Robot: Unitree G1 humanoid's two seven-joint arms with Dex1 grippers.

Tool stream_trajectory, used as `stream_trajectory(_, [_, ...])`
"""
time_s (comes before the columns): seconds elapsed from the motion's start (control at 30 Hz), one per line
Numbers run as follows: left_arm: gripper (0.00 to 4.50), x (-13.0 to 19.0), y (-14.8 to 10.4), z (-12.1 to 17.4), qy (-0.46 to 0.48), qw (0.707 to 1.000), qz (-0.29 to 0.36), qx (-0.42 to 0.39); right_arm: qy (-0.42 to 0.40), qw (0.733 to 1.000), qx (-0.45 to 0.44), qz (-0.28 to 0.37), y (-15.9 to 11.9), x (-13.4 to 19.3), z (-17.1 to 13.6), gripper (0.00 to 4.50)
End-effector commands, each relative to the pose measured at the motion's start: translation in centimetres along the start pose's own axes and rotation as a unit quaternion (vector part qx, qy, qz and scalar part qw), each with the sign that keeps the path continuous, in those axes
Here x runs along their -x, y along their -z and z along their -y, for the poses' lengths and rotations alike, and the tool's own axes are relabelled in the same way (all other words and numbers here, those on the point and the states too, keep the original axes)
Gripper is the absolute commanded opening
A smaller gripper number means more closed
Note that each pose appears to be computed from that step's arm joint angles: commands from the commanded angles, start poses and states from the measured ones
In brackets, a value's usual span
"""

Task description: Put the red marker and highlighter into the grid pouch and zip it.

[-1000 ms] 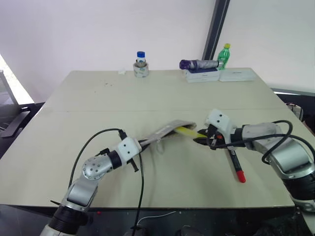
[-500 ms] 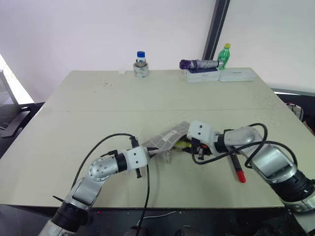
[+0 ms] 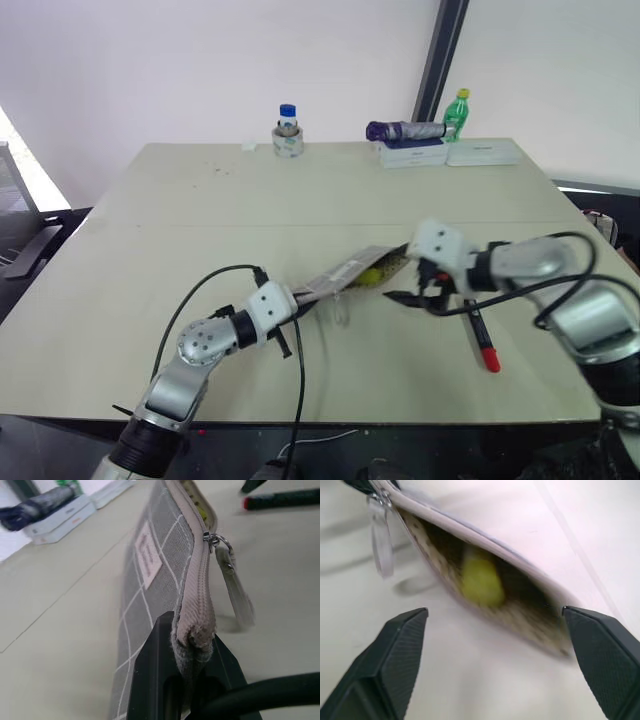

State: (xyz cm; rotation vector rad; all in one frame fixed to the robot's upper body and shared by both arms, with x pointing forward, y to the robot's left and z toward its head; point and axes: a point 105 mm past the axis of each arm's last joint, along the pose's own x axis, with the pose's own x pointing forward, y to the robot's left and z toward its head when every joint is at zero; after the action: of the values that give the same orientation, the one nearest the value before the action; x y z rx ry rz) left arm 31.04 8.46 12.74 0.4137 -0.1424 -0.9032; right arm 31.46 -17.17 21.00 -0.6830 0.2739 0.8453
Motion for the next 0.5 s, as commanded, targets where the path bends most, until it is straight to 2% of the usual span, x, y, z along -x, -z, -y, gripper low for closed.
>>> stream_trajectory(0.03, [0.00,0.1,-0.5,-1.6,-0.042,0.999,0.003,0.001,0.051,0.995,-0.061,-0.058,3.7,2.6,1.2,4.49])
stream_trajectory(0.3, [0.00,-0.7,-0.4,-1.9,-0.051,0.999,0.002,-0.009,0.075,0.957,-0.227,-0.162,11.7,5.5,-1.7,4.49])
stream_trajectory(0.5, [0.00,-1.3,-0.9,-2.0,-0.043,0.999,0.016,-0.010,0.085,0.942,-0.261,-0.195,13.7,5.6,-3.3,4.49])
